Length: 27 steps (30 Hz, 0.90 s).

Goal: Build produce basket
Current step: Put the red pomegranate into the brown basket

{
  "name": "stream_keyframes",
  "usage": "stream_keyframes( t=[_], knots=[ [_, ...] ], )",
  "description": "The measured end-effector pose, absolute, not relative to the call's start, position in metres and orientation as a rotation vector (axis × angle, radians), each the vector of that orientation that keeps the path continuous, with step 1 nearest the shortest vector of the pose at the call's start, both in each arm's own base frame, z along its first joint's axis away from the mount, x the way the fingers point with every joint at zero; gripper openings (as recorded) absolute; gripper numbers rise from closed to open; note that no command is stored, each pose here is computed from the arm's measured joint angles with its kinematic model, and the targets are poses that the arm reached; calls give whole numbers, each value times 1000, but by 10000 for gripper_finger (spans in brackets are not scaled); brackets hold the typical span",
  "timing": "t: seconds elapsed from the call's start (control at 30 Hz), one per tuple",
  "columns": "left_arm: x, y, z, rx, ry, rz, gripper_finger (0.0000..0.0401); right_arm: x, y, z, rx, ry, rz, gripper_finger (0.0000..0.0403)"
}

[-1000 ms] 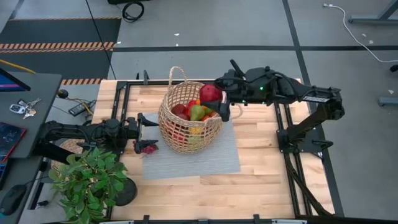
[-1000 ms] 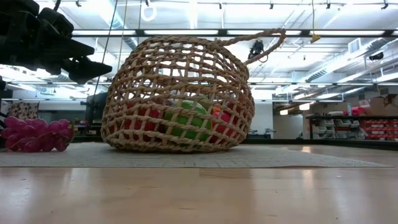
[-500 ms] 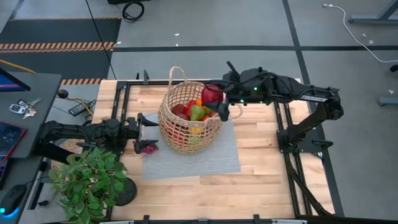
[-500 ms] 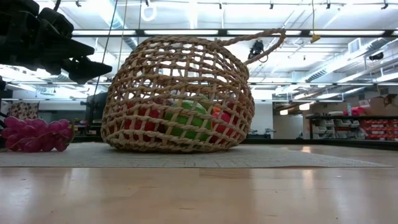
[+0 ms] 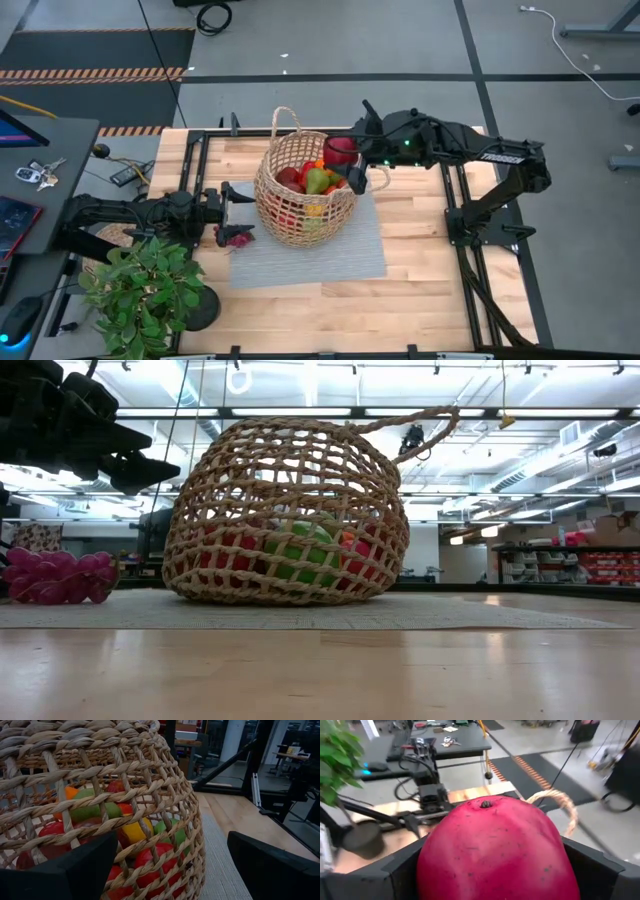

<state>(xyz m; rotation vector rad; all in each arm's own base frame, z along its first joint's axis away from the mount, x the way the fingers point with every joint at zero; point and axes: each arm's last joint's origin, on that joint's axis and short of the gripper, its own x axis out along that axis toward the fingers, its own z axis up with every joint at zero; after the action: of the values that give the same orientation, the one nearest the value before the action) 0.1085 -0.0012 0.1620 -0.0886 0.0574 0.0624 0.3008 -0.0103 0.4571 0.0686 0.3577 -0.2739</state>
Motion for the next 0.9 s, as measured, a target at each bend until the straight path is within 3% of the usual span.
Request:
stream_keyframes(
  t=[0.17, 0.53, 0.9],
  knots=[
    [109, -1, 162, -88, 57, 63, 386, 300, -8, 457, -156, 391, -275, 372],
    [109, -1, 162, -88, 58, 62, 386, 304, -2, 435, -863, 605, -213, 371],
    [109, -1, 162, -88, 58, 62, 386, 308, 20, 408, -1261, 742, -154, 371]
  ],
)
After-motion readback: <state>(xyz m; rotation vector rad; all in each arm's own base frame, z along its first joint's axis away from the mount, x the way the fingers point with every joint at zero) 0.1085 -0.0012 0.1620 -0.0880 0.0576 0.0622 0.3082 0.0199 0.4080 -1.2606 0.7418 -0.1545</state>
